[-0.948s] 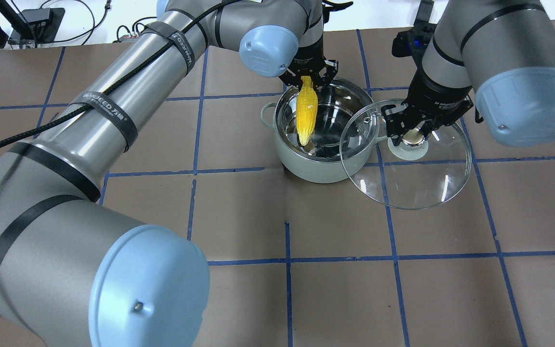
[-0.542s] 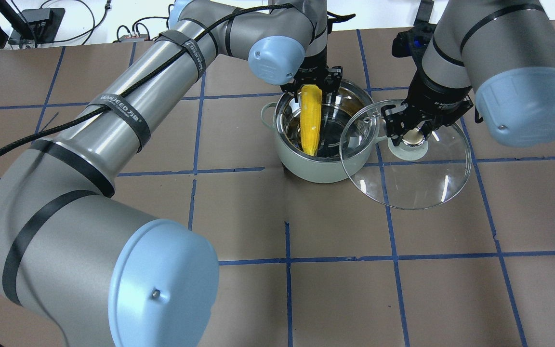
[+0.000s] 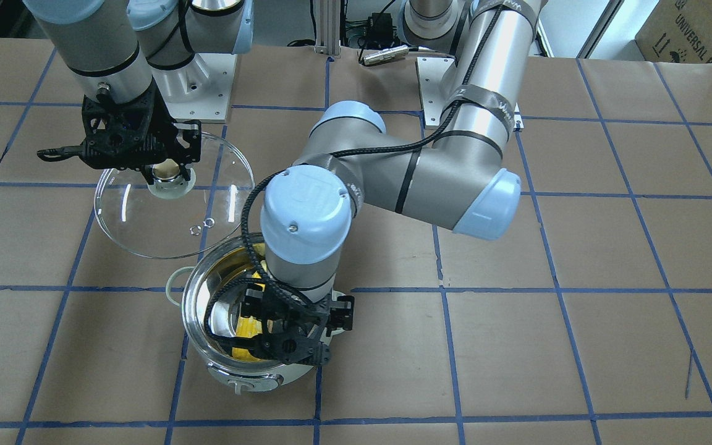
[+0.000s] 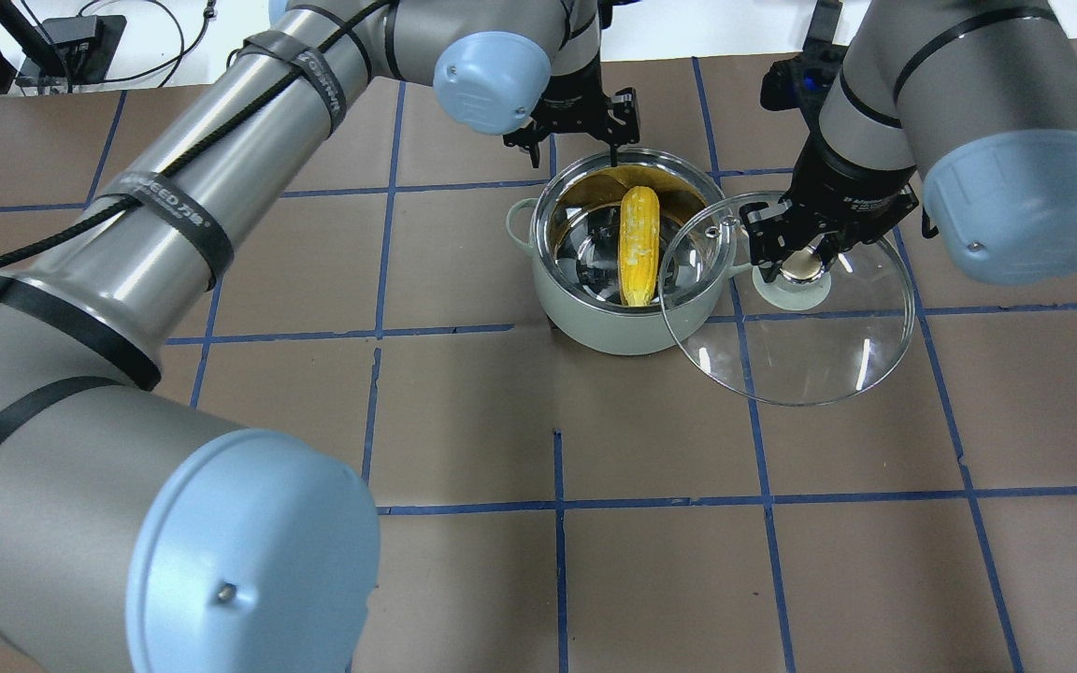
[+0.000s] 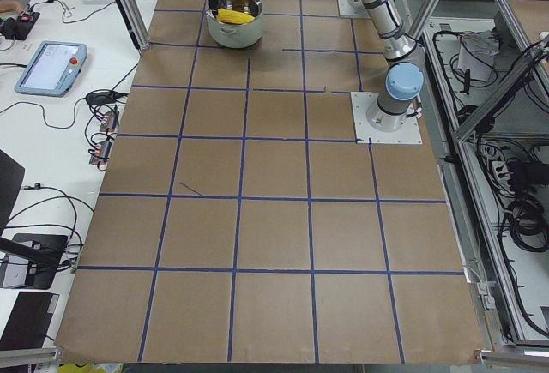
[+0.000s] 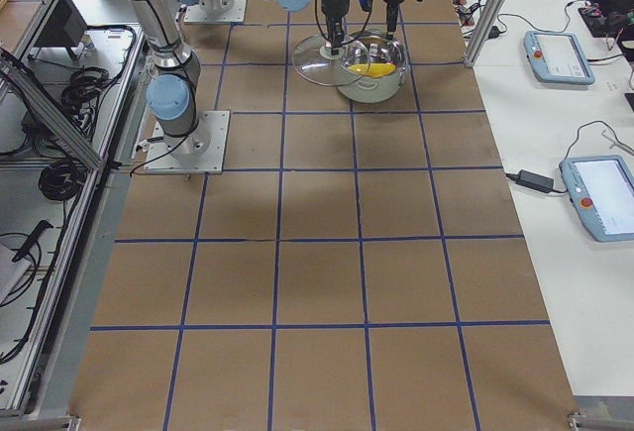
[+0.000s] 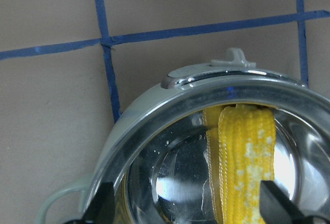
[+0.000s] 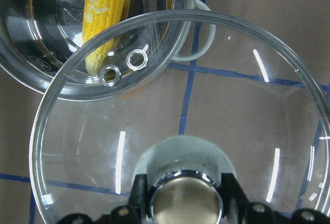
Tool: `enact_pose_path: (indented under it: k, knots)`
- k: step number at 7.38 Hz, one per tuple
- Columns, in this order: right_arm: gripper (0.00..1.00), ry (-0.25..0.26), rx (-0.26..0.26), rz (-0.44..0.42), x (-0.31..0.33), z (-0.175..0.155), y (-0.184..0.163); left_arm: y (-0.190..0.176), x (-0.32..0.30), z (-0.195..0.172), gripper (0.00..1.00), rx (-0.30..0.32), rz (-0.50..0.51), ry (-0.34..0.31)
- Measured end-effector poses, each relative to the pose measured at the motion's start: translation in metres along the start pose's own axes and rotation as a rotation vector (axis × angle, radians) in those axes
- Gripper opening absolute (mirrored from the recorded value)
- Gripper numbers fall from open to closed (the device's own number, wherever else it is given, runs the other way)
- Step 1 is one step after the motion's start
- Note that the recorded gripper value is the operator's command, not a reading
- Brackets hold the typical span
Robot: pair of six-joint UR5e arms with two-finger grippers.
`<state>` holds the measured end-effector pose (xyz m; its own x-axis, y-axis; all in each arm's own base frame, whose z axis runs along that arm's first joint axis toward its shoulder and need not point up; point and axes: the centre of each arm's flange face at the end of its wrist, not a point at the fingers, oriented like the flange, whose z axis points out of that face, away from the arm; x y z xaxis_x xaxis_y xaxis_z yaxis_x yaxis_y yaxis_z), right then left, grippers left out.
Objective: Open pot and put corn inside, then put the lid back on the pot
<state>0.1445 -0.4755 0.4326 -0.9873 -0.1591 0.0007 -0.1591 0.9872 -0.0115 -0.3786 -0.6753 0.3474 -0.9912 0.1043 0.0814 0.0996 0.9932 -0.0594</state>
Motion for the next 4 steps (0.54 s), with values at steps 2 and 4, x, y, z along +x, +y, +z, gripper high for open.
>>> enact_pose_path:
  k: [2,4]
  knots:
    - [0.42,0.001,0.01,0.002,-0.002,-0.005,-0.001,0.007,-0.069,-0.038,1.0,0.003,-0.011,-0.01]
    - [0.42,-0.005,0.023,0.0,-0.008,-0.009,-0.013,0.039,-0.151,-0.078,1.0,-0.002,-0.036,-0.069]
